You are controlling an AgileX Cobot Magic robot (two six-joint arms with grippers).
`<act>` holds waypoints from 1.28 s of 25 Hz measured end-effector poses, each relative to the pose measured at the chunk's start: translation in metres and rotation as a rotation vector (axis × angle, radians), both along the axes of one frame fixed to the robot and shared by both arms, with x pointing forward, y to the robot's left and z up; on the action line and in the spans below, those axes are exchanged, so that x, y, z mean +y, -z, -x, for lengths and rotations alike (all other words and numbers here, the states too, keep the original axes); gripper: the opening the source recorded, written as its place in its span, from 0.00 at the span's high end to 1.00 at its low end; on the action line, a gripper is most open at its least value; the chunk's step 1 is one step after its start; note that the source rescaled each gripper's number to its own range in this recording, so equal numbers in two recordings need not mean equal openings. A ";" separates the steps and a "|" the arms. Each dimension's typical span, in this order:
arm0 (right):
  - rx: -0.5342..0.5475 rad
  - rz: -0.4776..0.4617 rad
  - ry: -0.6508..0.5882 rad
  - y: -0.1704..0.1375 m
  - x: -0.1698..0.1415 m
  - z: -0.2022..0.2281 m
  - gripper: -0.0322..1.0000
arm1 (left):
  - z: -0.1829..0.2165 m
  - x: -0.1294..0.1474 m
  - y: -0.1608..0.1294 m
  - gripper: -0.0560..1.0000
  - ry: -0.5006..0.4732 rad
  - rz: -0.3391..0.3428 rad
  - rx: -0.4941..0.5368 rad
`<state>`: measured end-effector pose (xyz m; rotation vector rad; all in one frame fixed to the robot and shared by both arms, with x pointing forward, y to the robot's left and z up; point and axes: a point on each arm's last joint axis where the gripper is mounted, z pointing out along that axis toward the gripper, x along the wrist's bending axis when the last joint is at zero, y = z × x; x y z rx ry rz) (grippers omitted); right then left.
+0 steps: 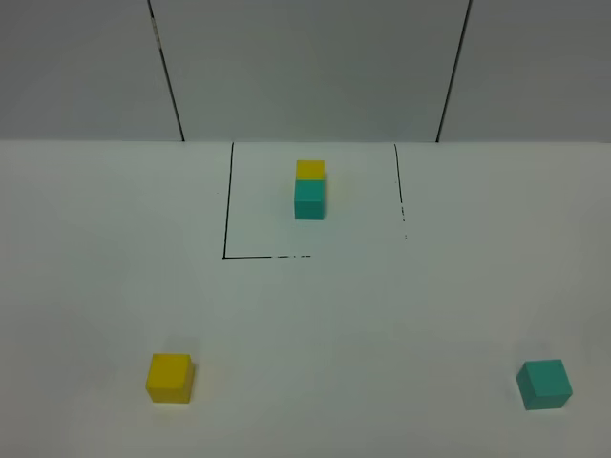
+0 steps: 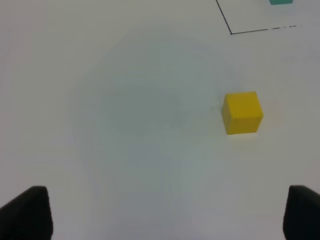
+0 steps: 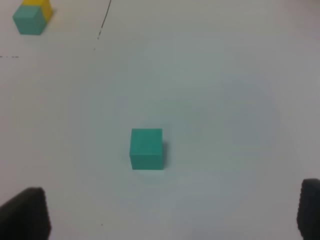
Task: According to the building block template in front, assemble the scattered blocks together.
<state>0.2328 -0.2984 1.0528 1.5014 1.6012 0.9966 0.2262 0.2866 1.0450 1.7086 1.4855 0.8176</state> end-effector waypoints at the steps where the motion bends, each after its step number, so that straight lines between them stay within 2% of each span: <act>1: 0.000 0.000 0.000 0.000 0.000 0.000 0.00 | 0.000 0.000 0.000 0.00 0.000 0.000 0.000; 17: 0.000 0.000 0.000 0.000 0.000 0.000 0.00 | 0.000 0.000 0.000 0.11 -0.001 0.000 0.000; 25: 0.000 0.000 0.000 0.000 0.000 0.000 0.00 | -0.001 0.000 0.000 0.20 -0.002 -0.001 0.005; 30: 0.000 0.000 0.000 0.000 0.000 0.000 0.00 | -0.014 0.000 -0.008 0.20 0.000 0.009 0.086; 32: 0.000 0.000 0.000 0.000 0.000 0.000 0.00 | -0.027 0.000 -0.015 0.20 -0.004 0.034 0.162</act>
